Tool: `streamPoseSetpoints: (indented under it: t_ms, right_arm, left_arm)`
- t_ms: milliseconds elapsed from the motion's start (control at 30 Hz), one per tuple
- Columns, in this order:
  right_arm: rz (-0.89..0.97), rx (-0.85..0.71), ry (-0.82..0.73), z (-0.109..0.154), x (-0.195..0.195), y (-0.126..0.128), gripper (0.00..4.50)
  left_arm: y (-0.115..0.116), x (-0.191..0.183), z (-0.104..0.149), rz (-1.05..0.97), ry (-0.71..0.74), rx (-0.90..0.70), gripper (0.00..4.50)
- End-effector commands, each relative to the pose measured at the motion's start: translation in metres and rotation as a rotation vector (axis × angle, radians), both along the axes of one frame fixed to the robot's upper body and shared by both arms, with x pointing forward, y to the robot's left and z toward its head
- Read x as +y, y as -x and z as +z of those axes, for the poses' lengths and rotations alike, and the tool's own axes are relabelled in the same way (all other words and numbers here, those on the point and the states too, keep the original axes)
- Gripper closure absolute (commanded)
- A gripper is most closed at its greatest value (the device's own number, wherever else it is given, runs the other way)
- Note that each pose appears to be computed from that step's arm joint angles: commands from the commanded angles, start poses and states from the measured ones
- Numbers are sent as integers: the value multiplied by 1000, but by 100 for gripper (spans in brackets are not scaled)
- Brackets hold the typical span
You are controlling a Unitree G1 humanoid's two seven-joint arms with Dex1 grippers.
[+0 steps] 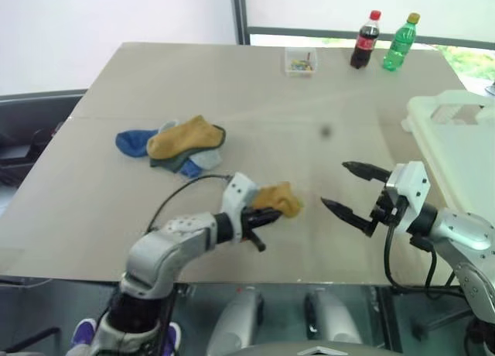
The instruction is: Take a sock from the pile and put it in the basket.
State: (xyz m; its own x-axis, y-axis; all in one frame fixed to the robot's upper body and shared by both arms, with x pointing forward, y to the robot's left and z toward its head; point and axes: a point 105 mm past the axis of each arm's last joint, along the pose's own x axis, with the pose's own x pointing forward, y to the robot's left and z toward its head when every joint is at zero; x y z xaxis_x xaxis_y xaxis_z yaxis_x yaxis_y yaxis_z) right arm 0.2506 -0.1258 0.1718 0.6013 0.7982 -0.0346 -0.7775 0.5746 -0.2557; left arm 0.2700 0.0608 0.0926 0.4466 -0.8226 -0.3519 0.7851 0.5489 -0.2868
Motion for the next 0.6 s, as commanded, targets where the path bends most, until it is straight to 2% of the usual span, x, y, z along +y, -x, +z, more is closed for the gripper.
streamPoseSetpoints:
  t_ms: [33,200,233,300,333,367,400,467,600]
  right_arm:
    - [-42,-46,8,16,-9,7,0]
    - [-88,-15,27,12,-17,18,0]
    - [-95,-8,29,11,-18,19,0]
    - [-112,5,28,8,-19,21,0]
    - [-118,9,28,8,-19,21,0]
    - [-125,8,30,7,-19,20,0]
    - [-136,3,32,7,-20,20,0]
    - [-147,11,33,4,-18,18,0]
    - [-200,7,94,-5,-15,13,0]
  left_arm:
    - [-6,-26,4,-79,35,54,448]
    - [-5,-43,5,-150,38,102,448]
    - [-4,-43,4,-154,36,109,387]
    - [-2,-41,4,-168,32,116,310]
    - [-2,-39,6,-169,37,111,255]
    - [-2,-35,8,-169,43,106,220]
    - [0,-31,12,-172,55,101,162]
    - [6,-20,19,-191,77,86,80]
    - [19,7,32,-218,112,40,80]
